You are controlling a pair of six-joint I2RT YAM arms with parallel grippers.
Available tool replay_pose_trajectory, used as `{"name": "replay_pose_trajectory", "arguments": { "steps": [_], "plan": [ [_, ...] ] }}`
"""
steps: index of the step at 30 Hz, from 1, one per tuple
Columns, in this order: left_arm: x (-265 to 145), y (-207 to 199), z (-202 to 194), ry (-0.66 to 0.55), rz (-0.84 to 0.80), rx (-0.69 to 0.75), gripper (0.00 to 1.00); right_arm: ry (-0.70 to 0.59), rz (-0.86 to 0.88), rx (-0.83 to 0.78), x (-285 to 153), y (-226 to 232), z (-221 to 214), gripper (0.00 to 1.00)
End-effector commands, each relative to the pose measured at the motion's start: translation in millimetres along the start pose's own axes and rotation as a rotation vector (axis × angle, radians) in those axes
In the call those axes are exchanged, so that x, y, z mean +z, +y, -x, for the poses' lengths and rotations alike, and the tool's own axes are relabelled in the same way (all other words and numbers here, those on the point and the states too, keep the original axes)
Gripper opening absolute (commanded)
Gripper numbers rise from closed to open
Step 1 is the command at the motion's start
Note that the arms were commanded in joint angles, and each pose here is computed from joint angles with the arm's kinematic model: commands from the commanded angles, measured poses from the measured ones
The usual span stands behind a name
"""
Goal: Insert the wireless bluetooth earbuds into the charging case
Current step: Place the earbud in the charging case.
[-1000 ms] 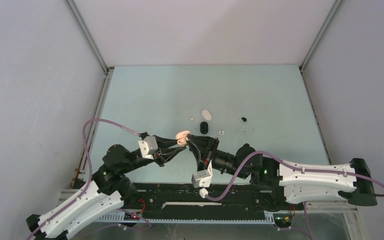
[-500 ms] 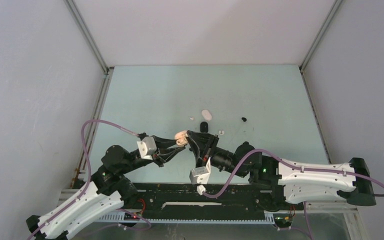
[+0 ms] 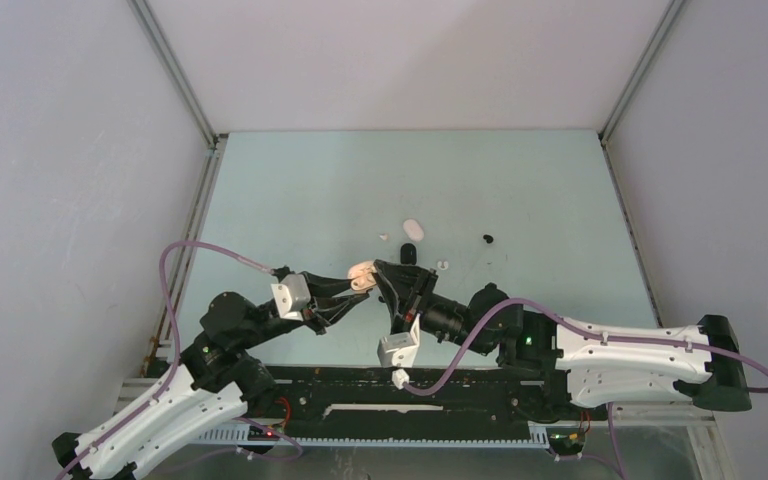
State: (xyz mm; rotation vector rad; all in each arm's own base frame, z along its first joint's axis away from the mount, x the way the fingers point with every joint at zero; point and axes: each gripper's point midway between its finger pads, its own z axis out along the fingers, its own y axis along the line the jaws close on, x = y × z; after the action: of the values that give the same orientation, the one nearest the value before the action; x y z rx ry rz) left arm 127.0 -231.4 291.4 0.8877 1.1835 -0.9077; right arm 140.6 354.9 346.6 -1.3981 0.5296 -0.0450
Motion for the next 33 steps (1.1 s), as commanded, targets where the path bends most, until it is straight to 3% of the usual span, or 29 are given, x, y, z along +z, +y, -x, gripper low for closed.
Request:
{"name": "replay_pose_trajectory", "arguments": {
  "steps": [1, 23, 28, 33],
  "plan": [
    [-0.6, 5.4, 7.9, -0.037, 0.027, 0.018, 0.00, -0.011, -0.040, 0.002, -0.8, -19.7, 8.9, 0.00],
    [-1.9, 8.6, 11.3, -0.057, 0.040, 0.017, 0.00, -0.001, -0.022, -0.007, -1.9, -15.0, 8.5, 0.00],
    [-2.0, 6.0, 12.4, -0.062, 0.023, 0.026, 0.00, 0.006, -0.016, 0.012, -0.7, -15.0, 7.7, 0.08],
    [-3.9, 7.5, 14.0, -0.073, 0.034, 0.033, 0.00, 0.020, 0.001, 0.038, 1.6, -15.0, 6.2, 0.09]
  ]
}}
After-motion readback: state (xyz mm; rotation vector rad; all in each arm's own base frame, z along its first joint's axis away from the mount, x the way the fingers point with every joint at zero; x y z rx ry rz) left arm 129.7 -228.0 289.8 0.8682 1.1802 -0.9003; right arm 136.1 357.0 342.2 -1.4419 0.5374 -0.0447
